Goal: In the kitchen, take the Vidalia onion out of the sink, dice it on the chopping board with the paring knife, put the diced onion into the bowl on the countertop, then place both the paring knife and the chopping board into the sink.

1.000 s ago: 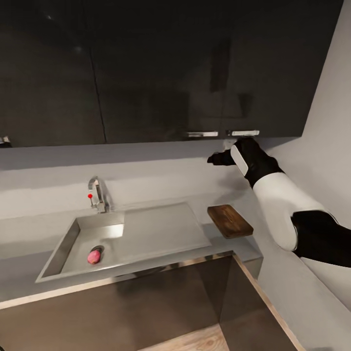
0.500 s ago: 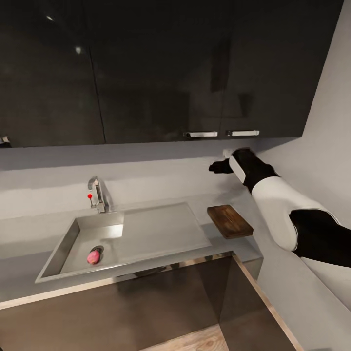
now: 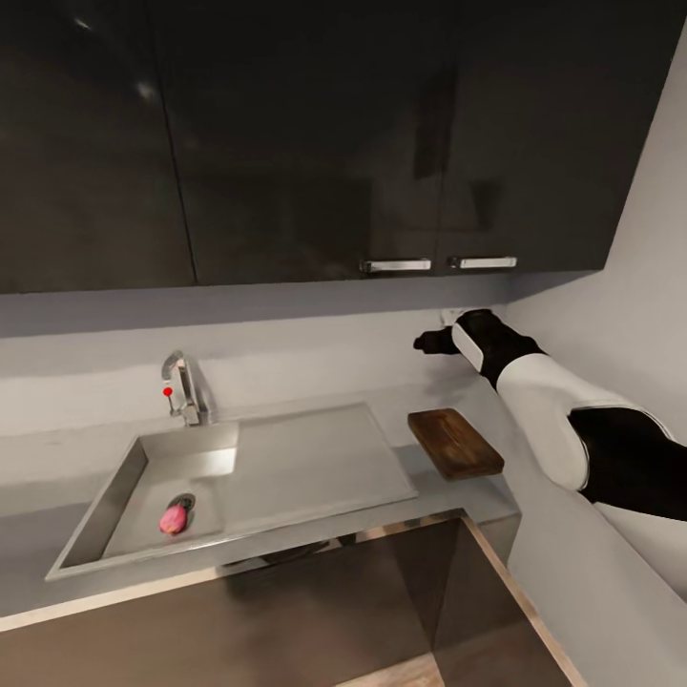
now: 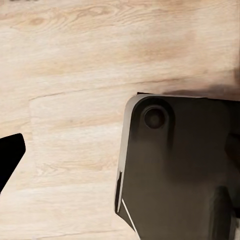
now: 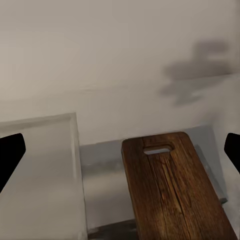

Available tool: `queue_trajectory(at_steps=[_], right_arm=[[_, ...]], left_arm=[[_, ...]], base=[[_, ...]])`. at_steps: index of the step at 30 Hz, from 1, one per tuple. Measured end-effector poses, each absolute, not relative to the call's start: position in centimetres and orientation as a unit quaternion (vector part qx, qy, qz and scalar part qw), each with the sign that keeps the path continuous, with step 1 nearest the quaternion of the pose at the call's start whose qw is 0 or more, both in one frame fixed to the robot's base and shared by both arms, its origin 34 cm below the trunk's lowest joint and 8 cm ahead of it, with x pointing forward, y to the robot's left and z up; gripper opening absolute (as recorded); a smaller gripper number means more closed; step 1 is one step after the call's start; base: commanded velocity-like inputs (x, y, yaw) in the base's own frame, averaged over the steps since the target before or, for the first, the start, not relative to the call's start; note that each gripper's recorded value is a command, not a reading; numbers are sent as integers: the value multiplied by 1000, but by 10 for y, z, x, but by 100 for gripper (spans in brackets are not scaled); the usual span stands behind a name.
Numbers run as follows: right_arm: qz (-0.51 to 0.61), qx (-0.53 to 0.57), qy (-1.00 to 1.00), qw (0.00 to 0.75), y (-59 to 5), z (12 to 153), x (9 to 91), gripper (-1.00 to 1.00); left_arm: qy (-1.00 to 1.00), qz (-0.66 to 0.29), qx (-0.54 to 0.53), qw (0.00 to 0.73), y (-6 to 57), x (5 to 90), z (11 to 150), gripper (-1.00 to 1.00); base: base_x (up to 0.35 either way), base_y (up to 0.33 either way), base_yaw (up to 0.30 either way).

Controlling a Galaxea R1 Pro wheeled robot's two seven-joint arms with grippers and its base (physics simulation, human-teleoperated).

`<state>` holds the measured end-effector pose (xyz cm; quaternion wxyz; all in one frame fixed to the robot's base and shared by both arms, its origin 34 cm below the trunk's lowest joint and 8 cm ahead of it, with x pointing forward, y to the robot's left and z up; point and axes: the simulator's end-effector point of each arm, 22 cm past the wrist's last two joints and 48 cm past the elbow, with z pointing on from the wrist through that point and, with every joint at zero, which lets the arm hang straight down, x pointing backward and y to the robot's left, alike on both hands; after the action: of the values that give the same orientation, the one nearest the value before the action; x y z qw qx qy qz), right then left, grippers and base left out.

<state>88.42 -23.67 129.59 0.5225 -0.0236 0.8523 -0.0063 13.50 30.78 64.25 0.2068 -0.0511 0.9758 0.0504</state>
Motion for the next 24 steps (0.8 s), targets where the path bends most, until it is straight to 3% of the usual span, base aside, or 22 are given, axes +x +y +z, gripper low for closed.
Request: queue_trajectory(at_steps=[16, 24], right_arm=[[-7, -23, 856, 517, -239, 1289, 884, 100], [-8, -22, 859, 511, -239, 1282, 882, 100]], left_arm=[[976, 51, -51, 206, 308, 135, 642, 100], [976, 51, -51, 206, 308, 135, 643, 100]], base=[[22, 0, 0], [136, 0, 0]])
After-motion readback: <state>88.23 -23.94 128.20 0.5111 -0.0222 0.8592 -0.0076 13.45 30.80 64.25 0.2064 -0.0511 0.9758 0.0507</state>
